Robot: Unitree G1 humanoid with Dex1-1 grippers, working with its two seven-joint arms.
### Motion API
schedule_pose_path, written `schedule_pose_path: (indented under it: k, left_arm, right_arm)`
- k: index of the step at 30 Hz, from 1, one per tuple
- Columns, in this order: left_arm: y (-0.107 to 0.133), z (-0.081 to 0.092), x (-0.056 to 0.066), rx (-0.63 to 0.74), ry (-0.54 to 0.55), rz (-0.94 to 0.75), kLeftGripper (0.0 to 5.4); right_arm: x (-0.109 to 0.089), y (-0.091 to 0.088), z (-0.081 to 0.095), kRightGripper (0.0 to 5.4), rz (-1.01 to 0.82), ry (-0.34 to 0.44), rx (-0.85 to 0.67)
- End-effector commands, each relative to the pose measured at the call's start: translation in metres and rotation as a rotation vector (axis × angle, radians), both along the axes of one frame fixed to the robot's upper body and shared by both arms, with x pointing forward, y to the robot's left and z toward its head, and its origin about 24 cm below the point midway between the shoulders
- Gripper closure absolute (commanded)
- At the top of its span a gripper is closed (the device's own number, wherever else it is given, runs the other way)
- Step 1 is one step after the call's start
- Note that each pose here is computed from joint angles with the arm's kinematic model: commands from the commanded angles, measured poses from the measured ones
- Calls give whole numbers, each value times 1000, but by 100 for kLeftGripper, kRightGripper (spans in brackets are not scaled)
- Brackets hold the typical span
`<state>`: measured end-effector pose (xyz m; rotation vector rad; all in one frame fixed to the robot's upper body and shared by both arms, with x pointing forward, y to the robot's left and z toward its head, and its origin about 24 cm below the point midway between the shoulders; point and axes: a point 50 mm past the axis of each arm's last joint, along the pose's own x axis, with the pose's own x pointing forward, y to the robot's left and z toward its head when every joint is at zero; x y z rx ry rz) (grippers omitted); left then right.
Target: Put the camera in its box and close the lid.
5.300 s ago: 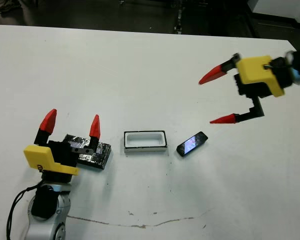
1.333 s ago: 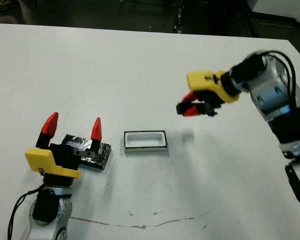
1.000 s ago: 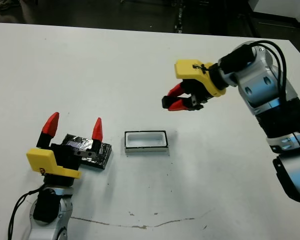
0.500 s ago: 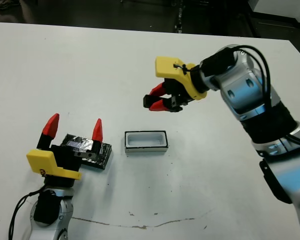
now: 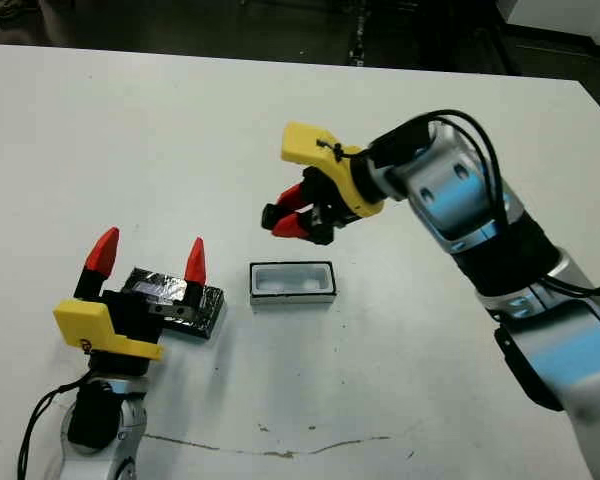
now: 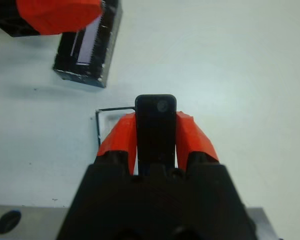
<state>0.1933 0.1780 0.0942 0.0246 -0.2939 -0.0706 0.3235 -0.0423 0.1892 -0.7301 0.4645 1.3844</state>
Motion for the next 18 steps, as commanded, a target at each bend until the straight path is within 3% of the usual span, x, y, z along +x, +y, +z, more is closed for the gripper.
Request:
schedule_pose_path:
  k: [1, 18]
  left_arm:
    - [2, -3, -3, 2, 11, 12, 0]
    - [1, -2, -2, -3, 5, 12, 0]
  right_arm:
    - [-3, -1, -6, 374, 16, -10, -14]
    - [-7, -2, -29, 374, 48, 34, -28]
